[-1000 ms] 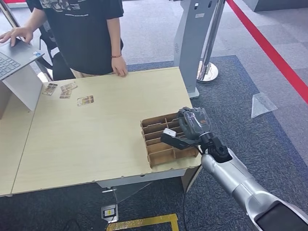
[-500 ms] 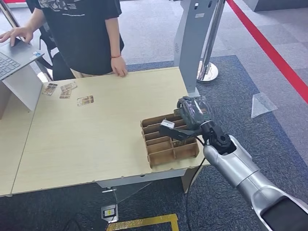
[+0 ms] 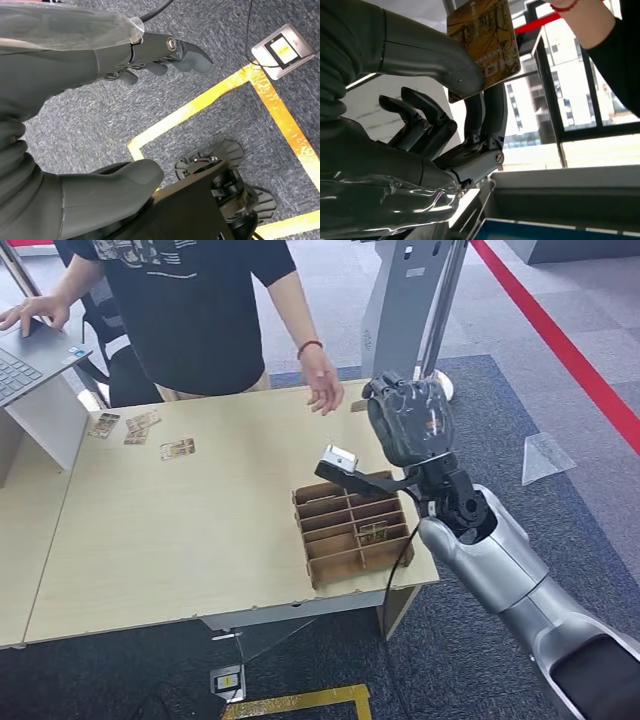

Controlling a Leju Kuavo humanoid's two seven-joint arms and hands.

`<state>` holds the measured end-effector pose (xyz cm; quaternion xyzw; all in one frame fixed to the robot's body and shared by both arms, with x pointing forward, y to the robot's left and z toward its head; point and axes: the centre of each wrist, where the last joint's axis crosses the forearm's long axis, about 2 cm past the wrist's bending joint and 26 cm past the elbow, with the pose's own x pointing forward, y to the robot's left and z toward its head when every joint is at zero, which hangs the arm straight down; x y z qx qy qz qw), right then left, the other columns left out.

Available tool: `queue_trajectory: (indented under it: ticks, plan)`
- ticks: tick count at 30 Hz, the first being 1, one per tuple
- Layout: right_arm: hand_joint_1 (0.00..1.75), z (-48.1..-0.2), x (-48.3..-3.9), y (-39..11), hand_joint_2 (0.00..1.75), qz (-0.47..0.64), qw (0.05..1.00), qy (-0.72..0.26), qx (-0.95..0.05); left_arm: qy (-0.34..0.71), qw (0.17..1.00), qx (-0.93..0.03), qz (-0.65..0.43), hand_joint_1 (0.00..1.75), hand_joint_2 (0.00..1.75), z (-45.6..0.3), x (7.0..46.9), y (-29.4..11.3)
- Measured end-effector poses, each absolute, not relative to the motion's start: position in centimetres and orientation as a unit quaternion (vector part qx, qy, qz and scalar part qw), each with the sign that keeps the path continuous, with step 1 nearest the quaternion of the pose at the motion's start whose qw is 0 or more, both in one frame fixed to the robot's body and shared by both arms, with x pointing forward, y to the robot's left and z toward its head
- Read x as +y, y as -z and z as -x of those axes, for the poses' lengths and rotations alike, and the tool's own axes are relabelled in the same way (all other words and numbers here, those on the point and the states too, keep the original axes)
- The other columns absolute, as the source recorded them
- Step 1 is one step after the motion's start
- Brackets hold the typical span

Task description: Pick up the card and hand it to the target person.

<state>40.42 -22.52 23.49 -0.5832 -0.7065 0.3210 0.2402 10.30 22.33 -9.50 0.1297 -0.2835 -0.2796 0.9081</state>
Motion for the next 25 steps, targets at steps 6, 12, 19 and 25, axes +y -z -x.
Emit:
queue_trajectory:
  ticks: [6,12,19,25]
  plan:
    - [1.75,-41.3,-19.5,-23.0,1.75,0.572,0.237,-0.313,-0.72,0.267,0.913,-0.276,-0.135,0.0,1.75,-9.9,22.3,9.6]
    - [1.75,-41.5,-17.8,-23.1,1.75,0.561,0.237,-0.323,-0.725,0.25,0.919,-0.269,-0.141,0.0,1.75,-9.1,22.5,9.8]
    - [0.26,-42.0,-17.6,-22.3,1.75,0.547,0.256,-0.341,-0.72,0.24,0.924,-0.261,-0.145,0.0,1.75,-8.5,22.6,9.9]
    - [0.0,-41.3,-17.4,-23.4,1.75,0.536,0.256,-0.331,-0.733,0.232,0.926,-0.259,-0.15,0.0,1.75,-8.2,23.0,10.0]
